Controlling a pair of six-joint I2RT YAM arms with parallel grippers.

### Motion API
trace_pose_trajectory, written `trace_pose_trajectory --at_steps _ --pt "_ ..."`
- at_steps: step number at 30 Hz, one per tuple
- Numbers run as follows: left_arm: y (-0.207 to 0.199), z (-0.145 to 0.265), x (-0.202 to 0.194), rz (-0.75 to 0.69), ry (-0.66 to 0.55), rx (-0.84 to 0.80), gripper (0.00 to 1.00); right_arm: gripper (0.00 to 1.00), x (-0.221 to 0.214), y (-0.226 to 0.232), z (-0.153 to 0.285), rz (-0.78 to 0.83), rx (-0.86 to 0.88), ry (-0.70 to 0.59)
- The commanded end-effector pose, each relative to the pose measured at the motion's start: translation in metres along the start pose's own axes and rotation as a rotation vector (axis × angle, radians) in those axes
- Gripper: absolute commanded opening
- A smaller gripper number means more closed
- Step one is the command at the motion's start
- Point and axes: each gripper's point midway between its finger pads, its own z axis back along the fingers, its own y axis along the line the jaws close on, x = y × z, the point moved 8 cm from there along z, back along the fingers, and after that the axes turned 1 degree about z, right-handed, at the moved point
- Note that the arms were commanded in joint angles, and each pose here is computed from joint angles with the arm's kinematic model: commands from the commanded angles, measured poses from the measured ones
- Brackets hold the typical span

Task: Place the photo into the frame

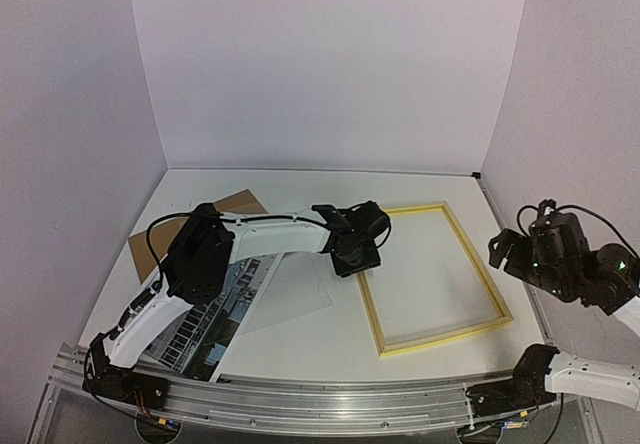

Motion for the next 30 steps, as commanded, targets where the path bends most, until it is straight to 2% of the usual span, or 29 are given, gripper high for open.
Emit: trace_pose_trajectory --at_steps 1,4,6,8,15,23,28,30 --pt "0.018 -0.005 -0.016 -0.038 0.046 0.075 0.55 0.98 -0.002 0.019 -0.011 0.074 -0.009 0.08" --pt "0.011 0.027 0.0 -0.062 -0.035 0.08 0.67 0.98 0.003 0.024 -0.014 0.099 -0.035 0.067" --pt "0.011 0.052 0.009 -0.07 -0.087 0.08 0.86 0.98 0.005 0.028 -0.015 0.121 -0.031 0.065" --pt "0.009 0.083 0.018 -0.071 -0.141 0.027 0.99 0.98 0.004 0.033 -0.017 0.146 -0.013 0.085" --pt "0.064 0.154 0.022 -0.016 -0.256 0.089 1.0 0.98 -0.01 0.07 -0.038 0.253 0.156 0.218" --pt "0.174 0.221 0.006 0.164 -0.336 0.192 1.0 0.98 -0.034 0.149 -0.089 0.301 0.508 0.472" --pt "0.239 0.25 0.011 0.222 -0.364 0.092 1.0 0.98 -0.051 0.215 -0.139 0.305 0.694 0.644" --pt "0.256 0.262 0.02 0.217 -0.396 -0.048 1.0 0.96 -0.059 0.243 -0.163 0.313 0.756 0.707"
